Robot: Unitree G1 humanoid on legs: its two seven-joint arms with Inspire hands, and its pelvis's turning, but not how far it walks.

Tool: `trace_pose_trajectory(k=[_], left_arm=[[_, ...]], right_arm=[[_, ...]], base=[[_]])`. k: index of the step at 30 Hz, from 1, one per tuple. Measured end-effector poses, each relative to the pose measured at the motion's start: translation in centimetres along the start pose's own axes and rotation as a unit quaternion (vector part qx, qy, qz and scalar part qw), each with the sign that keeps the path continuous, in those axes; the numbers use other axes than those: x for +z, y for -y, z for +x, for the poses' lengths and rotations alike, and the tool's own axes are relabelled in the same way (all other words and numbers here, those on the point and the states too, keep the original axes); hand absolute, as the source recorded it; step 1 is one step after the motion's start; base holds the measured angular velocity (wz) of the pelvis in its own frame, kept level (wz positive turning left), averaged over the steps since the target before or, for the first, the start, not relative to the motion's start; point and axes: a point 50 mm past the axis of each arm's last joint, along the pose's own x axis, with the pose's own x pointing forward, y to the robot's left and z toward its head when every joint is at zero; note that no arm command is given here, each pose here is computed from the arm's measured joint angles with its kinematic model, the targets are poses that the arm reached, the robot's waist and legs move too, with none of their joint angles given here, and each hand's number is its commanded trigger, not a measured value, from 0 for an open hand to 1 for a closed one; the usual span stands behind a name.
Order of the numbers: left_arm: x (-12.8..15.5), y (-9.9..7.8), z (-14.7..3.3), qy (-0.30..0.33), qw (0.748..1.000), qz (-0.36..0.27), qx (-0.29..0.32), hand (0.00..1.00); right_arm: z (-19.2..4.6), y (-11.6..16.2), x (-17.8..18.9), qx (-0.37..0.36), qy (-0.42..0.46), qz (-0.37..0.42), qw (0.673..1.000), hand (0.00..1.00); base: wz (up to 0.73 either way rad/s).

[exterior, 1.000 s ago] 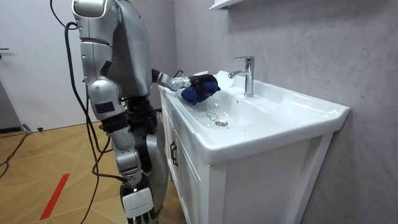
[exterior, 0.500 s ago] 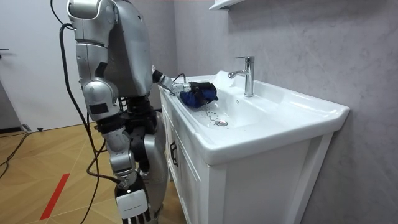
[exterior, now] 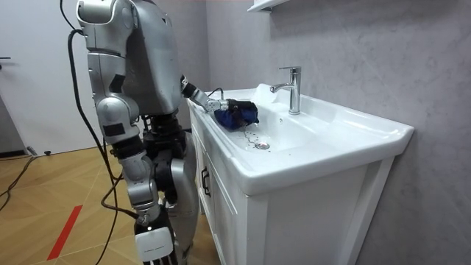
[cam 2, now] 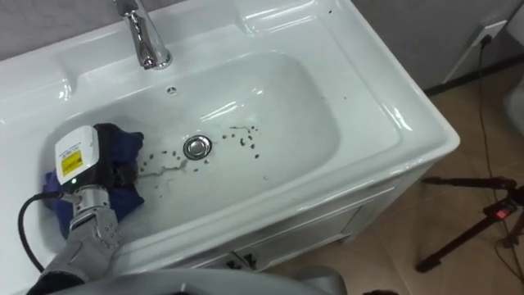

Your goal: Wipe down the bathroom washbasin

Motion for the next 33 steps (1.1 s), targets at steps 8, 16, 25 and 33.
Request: trace_pose_trajectory(k=[8,16,25,33], left_arm=[[-0.3,0.6,0.6,-0.031,0.999,-0.014,-0.039,1.00],[0.6,0.6,1.6,-0.051,0.995,-0.065,-0.049,1.00],[3.1,1.4,3.1,-0.073,0.975,-0.191,-0.084,1.00],[6.2,1.1,4.8,-0.051,0.969,-0.228,-0.086,1.00]], right_arm=[[0.0,0.0,-0.2,0.004,-0.013,0.022,1.000,0.00],[0.0,0.6,1.3,-0.009,-0.001,0.039,0.999,0.00],[-0.1,1.0,2.9,-0.023,0.022,0.063,0.997,0.00],[-0.4,1.5,5.3,-0.048,0.067,0.115,0.990,0.00]], base=[[-0.03],[-0.02],[-0.06],[-0.08]])
